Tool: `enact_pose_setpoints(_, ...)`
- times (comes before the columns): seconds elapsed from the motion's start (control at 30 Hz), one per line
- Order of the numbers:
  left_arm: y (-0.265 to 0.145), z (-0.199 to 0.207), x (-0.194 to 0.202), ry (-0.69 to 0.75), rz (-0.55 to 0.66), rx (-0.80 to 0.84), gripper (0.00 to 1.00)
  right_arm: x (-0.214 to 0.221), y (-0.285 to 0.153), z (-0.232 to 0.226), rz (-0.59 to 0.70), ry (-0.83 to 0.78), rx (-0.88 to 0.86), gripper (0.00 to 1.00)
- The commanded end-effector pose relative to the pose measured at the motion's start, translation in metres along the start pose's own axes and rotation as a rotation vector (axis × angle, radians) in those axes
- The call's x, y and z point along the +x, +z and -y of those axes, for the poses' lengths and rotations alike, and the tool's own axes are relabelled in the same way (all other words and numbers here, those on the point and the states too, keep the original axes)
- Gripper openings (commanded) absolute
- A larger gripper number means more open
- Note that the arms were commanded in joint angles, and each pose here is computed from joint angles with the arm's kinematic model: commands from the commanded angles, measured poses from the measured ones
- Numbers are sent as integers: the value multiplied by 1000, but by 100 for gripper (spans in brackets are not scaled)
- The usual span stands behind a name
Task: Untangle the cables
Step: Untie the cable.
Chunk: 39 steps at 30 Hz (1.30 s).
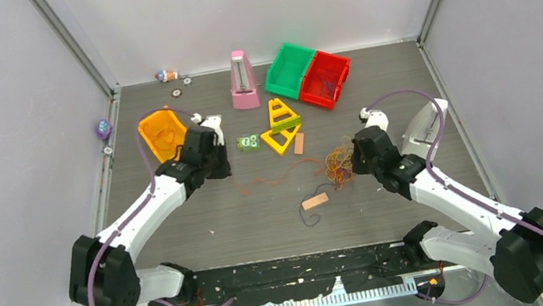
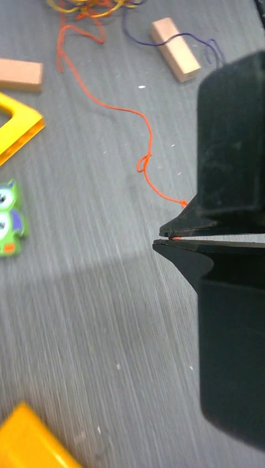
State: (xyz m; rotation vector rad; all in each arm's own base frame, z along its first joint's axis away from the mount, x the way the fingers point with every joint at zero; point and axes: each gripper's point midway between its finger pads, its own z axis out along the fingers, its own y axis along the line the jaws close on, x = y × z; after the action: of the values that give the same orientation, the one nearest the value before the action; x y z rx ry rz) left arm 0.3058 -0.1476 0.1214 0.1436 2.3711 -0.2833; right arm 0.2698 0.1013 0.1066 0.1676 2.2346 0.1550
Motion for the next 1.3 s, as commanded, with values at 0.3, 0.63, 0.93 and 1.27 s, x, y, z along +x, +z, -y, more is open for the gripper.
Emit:
enact_pose_setpoints(0.3,29,89,22,380,-112,189,68,2,5,-38,-49,-32,-185,22)
enact_pose_setpoints(0.63,54,135,18,621,-131,180,85,0,4,-44,-50,-41,-220,24)
enact_pose_setpoints(0.93,90,158,39,803,-243,258,98,-1,3,-50,-47,-35,-248,24)
enact_pose_setpoints(1.27,114,164,54,758,-339,244,0,-1,6,-48,-47,-27,-233,22)
